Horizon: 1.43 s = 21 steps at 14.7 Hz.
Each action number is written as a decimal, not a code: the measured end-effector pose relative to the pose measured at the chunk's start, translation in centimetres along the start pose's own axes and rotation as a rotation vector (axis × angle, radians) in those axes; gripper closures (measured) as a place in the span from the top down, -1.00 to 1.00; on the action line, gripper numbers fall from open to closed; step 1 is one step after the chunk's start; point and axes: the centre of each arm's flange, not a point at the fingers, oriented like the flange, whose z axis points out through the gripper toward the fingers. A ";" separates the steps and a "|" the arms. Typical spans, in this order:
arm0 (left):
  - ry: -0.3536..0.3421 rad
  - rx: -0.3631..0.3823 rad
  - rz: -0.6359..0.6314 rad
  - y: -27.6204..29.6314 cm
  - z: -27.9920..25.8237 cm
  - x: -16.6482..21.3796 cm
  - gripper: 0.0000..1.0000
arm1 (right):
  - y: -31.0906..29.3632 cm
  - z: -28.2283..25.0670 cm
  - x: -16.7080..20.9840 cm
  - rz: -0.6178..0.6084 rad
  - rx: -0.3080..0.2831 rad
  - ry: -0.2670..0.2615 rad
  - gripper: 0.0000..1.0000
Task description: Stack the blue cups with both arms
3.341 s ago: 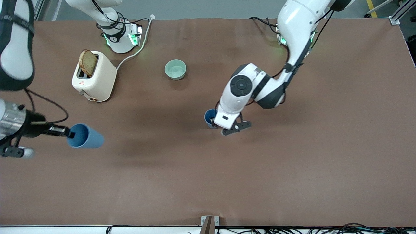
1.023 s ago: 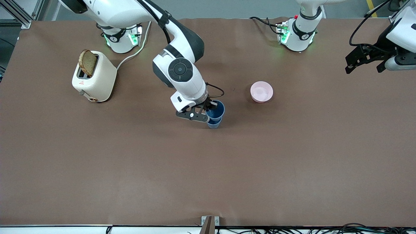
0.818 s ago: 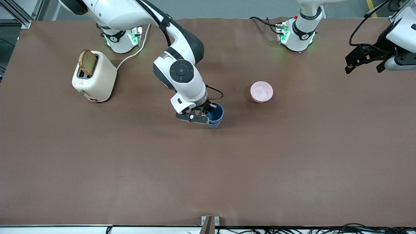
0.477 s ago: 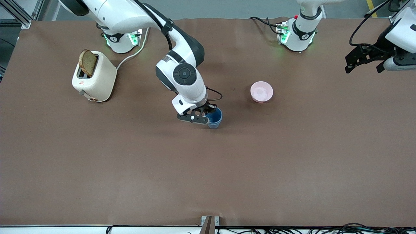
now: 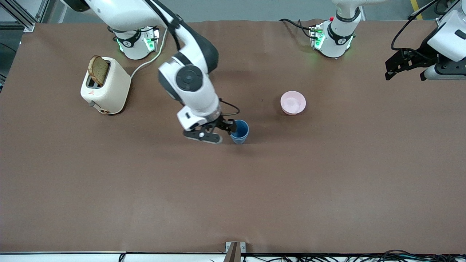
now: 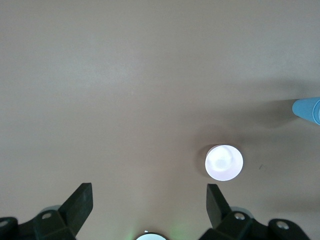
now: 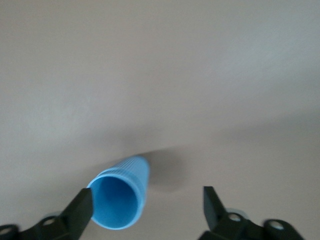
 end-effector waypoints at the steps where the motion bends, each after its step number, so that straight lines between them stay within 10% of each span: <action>1: -0.002 0.000 0.000 0.0 0.1 0.0 1.00 | 2.5 -3.3 1.7 -0.014 -0.020 0.016 1.00; 12: -0.005 0.000 -0.001 -0.2 0.2 0.1 1.00 | 33.2 -21.8 10.9 -0.053 -0.192 0.073 1.00; 21: 0.006 -0.001 -0.004 -0.3 -0.3 0.1 1.00 | 44.6 -30.0 8.6 -0.110 -0.123 0.017 1.00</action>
